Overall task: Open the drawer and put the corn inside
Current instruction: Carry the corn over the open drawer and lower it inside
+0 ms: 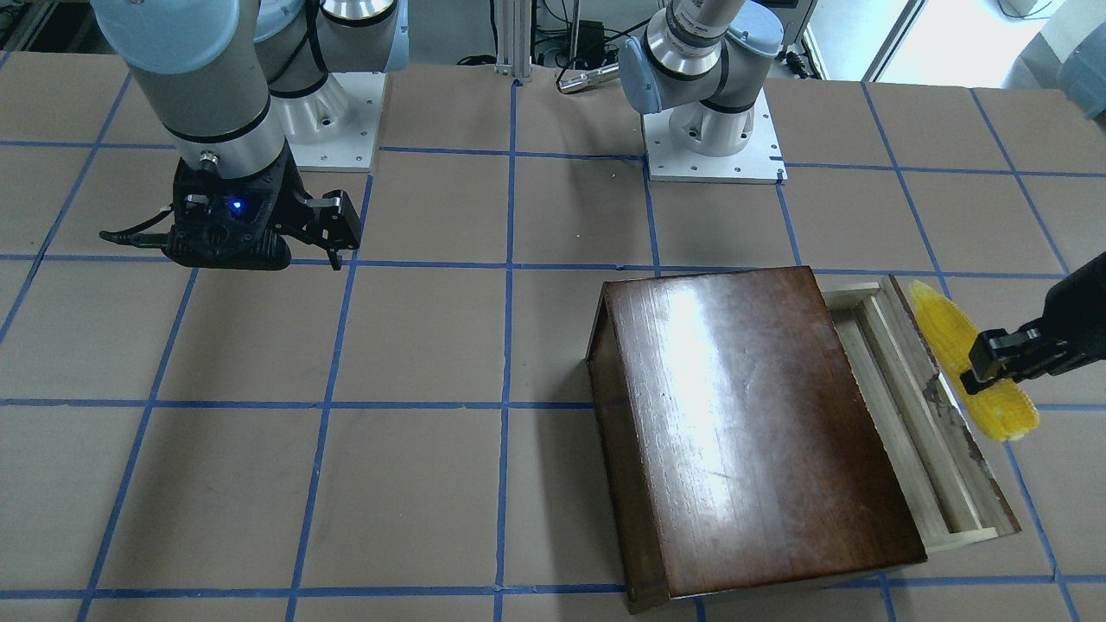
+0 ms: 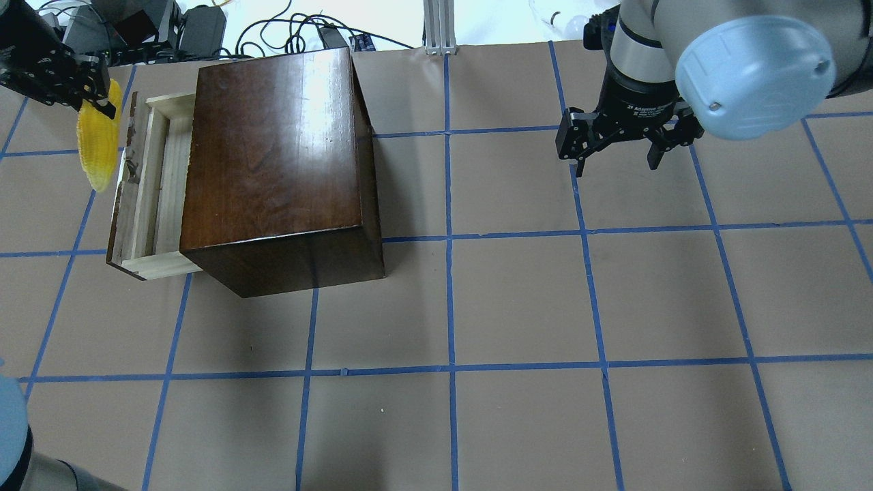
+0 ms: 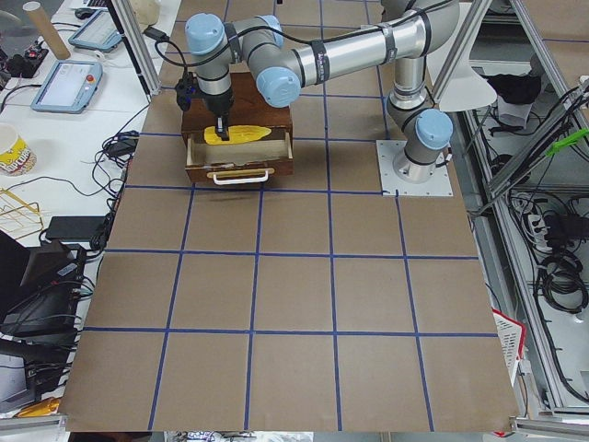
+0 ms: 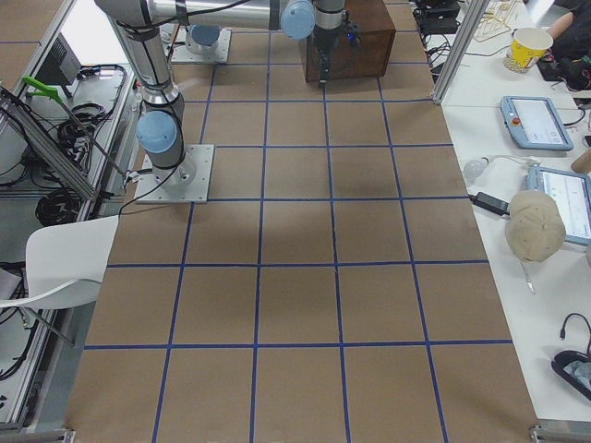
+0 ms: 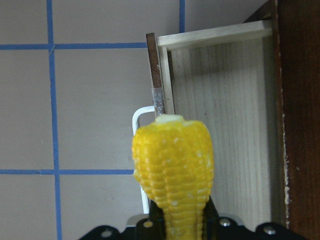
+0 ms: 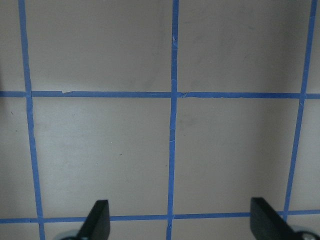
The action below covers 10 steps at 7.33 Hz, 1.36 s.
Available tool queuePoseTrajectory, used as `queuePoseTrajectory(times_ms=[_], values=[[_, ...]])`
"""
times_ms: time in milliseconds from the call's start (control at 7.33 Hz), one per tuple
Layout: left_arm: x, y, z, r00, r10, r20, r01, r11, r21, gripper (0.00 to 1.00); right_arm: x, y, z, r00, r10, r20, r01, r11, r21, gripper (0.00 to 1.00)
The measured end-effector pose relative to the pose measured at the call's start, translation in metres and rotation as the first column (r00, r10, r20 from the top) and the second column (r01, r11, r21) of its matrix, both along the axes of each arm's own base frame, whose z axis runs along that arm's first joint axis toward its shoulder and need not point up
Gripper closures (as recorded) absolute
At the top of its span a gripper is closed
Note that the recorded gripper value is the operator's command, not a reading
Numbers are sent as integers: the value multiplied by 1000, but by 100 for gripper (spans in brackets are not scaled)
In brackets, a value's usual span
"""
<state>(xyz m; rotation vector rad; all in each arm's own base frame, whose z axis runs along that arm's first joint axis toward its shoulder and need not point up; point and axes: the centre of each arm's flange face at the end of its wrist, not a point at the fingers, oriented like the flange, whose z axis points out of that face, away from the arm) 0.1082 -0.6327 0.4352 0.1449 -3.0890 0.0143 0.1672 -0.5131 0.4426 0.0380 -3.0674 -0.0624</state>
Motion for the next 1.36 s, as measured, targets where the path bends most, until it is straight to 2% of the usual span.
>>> queuePoseTrajectory(times_ms=[273, 818, 955, 1091, 1364], values=[[-1, -5, -38, 1000, -18, -9, 18, 1000, 9, 100, 0, 0, 0, 1000, 0, -1, 0, 1000, 0, 0], [-25, -14, -67, 997, -69, -47, 70, 998, 11, 100, 0, 0, 0, 1000, 0, -2, 0, 1000, 0, 0], [-27, -15, -73, 996, -76, -50, 77, 997, 19, 44, 0, 0, 0, 1000, 0, -2, 0, 1000, -1, 0], [-27, -15, -76, 996, -77, -51, 79, 997, 26, 6, 0, 0, 0, 1000, 0, -2, 0, 1000, 0, 0], [-26, -15, -78, 996, -75, -49, 76, 997, 30, 2, 0, 0, 0, 1000, 0, -2, 0, 1000, 0, 0]])
